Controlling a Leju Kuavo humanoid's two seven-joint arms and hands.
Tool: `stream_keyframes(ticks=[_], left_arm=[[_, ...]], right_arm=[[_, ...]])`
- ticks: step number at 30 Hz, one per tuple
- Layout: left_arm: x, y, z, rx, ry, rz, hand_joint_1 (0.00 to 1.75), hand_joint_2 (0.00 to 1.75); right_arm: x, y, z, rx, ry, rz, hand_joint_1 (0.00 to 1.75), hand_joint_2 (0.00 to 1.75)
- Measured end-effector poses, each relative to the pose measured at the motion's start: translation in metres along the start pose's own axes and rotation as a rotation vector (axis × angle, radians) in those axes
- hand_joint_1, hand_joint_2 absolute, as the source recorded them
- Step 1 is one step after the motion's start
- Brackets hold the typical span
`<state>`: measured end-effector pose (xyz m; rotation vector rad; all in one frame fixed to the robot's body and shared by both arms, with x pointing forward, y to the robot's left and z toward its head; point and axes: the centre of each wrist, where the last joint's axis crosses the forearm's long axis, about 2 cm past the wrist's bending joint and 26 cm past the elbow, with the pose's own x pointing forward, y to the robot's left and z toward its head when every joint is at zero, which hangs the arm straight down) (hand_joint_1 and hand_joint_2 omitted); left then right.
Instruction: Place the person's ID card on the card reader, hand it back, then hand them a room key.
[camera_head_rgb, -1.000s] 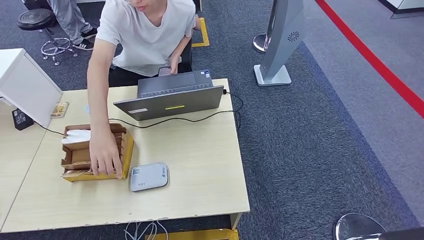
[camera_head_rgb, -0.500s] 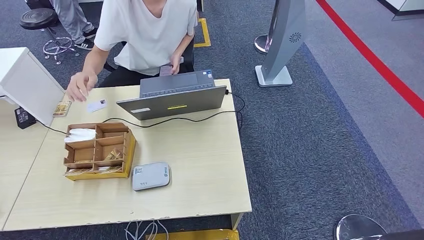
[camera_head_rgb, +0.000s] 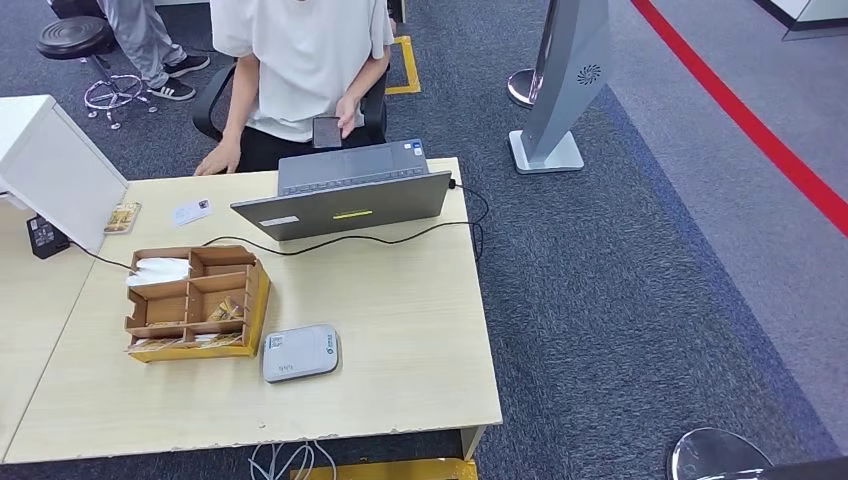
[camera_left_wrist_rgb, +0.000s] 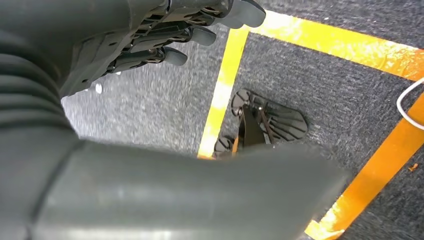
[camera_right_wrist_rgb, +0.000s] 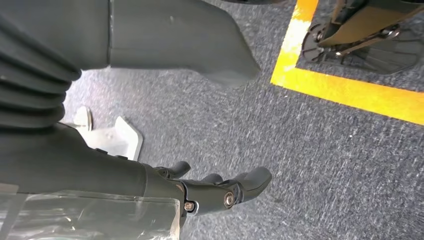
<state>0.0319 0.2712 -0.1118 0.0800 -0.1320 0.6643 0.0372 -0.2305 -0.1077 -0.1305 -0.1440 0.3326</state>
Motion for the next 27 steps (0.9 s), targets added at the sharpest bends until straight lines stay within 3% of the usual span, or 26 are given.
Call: stream_keyframes(ticks=[5, 9, 15, 16, 19, 20, 27], left_arm=[[0.001, 0.008, -0.001, -0.01, -0.021, -0.09, 0.0, 0.0], [0.001, 0.014, -0.001, -0.017, -0.036, -0.157, 1.75, 0.0], [0.001, 0.021, -0.002, -0.036, -0.06, -0.26, 1.75, 0.0], [0.001, 0.023, -0.002, -0.04, -0.063, -0.276, 1.39, 0.0], [0.0, 0.026, -0.001, -0.052, -0.07, -0.327, 0.08, 0.0], [0.0, 0.027, -0.001, -0.056, -0.073, -0.344, 0.0, 0.0], [-0.004, 0.032, -0.001, -0.086, -0.079, -0.455, 0.0, 0.0]], right_arm=[[-0.008, -0.008, -0.002, 0.005, -0.007, -0.054, 0.0, 0.0], [-0.014, -0.014, -0.003, 0.011, -0.013, -0.098, 1.75, 0.0], [-0.024, -0.022, -0.004, 0.024, -0.027, -0.165, 1.75, 0.0], [-0.025, -0.023, -0.004, 0.026, -0.03, -0.175, 1.58, 0.0], [-0.029, -0.026, -0.004, 0.034, -0.038, -0.207, 0.27, 0.0], [-0.031, -0.027, -0.004, 0.038, -0.041, -0.217, 0.0, 0.0], [-0.04, -0.033, -0.004, 0.06, -0.059, -0.29, 0.0, 0.0]])
